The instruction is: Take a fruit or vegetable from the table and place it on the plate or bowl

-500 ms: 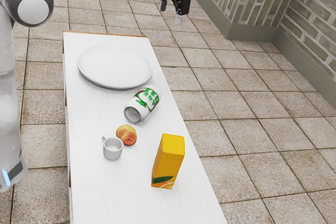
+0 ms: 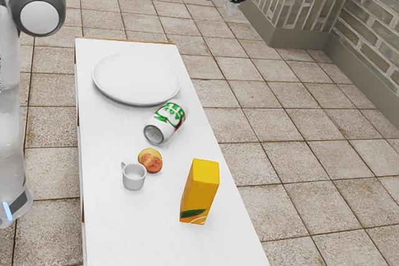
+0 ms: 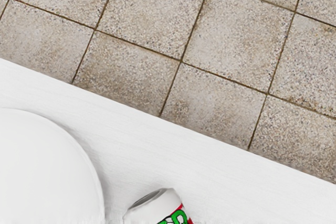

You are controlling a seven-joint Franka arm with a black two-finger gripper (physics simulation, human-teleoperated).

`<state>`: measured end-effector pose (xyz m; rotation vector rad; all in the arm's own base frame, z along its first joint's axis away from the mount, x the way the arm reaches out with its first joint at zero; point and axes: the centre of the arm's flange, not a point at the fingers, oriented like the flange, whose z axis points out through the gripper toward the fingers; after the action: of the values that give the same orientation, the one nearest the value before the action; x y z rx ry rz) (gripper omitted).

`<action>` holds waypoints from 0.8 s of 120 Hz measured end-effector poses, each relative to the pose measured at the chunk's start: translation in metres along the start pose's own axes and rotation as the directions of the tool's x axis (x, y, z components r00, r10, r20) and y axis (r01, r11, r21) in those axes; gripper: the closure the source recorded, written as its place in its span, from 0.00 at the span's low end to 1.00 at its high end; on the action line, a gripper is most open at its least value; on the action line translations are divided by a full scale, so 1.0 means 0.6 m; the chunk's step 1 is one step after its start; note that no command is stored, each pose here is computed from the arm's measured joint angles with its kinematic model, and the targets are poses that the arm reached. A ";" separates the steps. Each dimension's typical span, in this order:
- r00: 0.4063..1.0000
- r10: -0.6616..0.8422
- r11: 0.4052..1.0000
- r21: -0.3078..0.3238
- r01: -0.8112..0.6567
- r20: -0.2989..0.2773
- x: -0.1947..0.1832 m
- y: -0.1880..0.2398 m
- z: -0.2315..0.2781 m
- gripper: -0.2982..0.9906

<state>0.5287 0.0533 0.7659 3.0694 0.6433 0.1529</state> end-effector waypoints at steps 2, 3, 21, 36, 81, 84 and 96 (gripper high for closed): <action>1.000 -0.022 1.000 0.005 0.022 0.016 0.004 0.014 0.014 0.23; 0.999 -0.033 0.999 0.007 0.033 0.024 0.006 0.021 0.021 0.23; 0.957 -0.281 0.959 0.056 0.277 0.077 0.033 0.061 0.087 0.23; 0.888 -0.454 0.890 0.085 0.448 0.077 0.041 0.064 0.105 0.23; 0.653 -0.751 0.657 0.206 0.725 0.097 -0.078 -0.001 0.252 0.23; 0.637 -0.765 0.641 0.209 0.739 0.094 -0.078 -0.006 0.269 0.23; 0.597 -0.798 0.600 0.201 0.774 0.084 -0.083 0.002 0.318 0.23</action>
<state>0.5019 0.0359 0.5715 2.5136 1.9788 -0.1695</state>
